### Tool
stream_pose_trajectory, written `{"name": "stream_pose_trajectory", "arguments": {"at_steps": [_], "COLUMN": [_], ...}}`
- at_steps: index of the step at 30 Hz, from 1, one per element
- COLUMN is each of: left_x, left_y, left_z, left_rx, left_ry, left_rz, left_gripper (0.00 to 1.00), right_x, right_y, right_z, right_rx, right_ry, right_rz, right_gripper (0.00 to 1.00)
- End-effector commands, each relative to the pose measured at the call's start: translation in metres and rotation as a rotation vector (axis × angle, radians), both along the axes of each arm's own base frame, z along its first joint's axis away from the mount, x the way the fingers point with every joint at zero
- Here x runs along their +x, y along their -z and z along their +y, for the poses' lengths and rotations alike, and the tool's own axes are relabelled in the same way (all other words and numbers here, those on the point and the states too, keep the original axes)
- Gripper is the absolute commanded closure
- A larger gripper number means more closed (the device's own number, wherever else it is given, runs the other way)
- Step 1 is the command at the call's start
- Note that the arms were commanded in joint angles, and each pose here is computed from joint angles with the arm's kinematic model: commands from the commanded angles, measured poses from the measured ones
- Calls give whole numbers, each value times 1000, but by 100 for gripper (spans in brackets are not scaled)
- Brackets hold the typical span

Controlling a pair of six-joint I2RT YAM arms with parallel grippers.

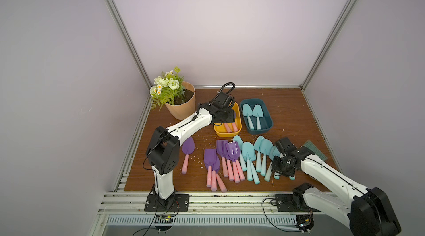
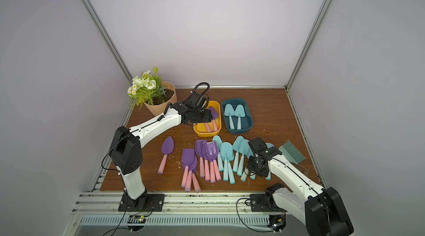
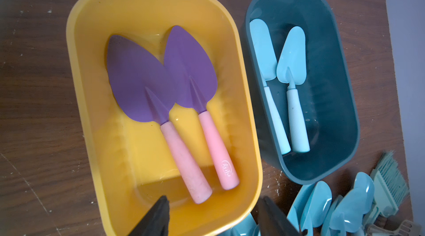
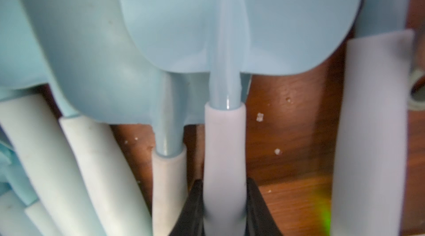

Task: Sort the small shovels by color and place them into the storage box
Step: Pick up the shovel from the center of the board.

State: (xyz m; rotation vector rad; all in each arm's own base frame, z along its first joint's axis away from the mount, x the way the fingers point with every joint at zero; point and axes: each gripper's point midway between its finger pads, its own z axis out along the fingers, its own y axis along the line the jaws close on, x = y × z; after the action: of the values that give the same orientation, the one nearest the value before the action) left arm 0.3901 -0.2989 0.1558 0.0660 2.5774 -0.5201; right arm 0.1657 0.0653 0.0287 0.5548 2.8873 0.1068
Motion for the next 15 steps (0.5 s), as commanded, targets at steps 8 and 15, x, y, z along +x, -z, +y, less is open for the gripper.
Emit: {"name": "stream_pose_trajectory", "arguments": {"at_steps": [8,15], "left_x": [-2,-16], "left_y": [-12,5], "left_z": [4,14], "left_rx": [-19,-21], "left_ry": [-23,-44], "left_rz": [-26,7], "left_gripper": [36,36], "right_x": [41,121], "right_y": [-68,-140], "right_z": [-11,25], "right_rx": [-108,-95], "right_ry": [23,-126], "right_rz": [-154,-327], "right_gripper": [91,91]}}
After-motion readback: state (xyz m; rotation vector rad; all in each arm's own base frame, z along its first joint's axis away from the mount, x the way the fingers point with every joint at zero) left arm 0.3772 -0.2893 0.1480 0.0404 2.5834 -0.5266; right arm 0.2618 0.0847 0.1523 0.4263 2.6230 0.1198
